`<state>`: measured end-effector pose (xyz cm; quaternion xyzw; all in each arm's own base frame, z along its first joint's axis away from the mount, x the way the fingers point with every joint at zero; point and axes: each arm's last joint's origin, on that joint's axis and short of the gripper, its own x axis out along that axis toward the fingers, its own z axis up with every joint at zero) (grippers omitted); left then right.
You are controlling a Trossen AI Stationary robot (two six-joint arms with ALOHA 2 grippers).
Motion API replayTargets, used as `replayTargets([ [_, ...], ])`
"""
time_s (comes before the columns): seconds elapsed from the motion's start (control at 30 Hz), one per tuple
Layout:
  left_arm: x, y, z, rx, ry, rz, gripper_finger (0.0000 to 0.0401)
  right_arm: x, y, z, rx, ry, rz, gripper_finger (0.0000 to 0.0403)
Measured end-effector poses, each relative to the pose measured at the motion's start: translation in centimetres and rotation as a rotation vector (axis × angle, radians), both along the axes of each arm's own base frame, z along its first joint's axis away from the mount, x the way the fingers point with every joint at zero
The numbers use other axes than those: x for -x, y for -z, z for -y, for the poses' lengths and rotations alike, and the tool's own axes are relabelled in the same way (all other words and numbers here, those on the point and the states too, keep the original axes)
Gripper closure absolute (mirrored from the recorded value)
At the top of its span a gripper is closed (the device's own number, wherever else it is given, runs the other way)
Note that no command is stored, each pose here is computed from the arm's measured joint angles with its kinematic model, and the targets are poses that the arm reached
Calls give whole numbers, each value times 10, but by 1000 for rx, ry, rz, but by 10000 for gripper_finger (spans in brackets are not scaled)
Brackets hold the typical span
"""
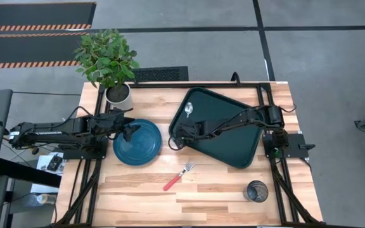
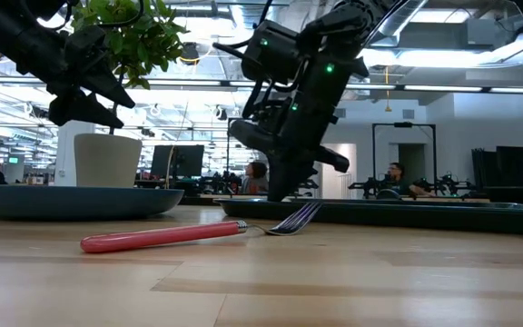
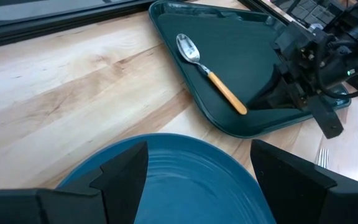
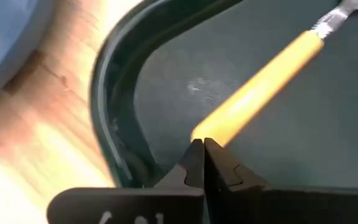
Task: Pick and place plate/cup/fork/spoon on tray
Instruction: Put the orange spoon on the black tray
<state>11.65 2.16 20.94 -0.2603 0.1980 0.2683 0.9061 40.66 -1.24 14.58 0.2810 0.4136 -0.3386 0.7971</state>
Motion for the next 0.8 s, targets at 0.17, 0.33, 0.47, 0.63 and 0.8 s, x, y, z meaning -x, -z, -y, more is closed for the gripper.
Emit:
replayTargets([
  [0.17,0,0,0,0,-1,0,132,0,3,-4,1,0,-9,388],
  [0.33,0,0,0,0,-1,0,132,0,3,-2,-1,15,-2,387],
  [0.47,0,0,0,0,0,0,132,-1,3,3,3,29,8,389],
  [0.63,0,0,0,0,-1,0,132,-1,3,4,11,35,9,385],
  [0.8,0,0,0,0,0,0,132,-1,3,1,17,38,11,388],
])
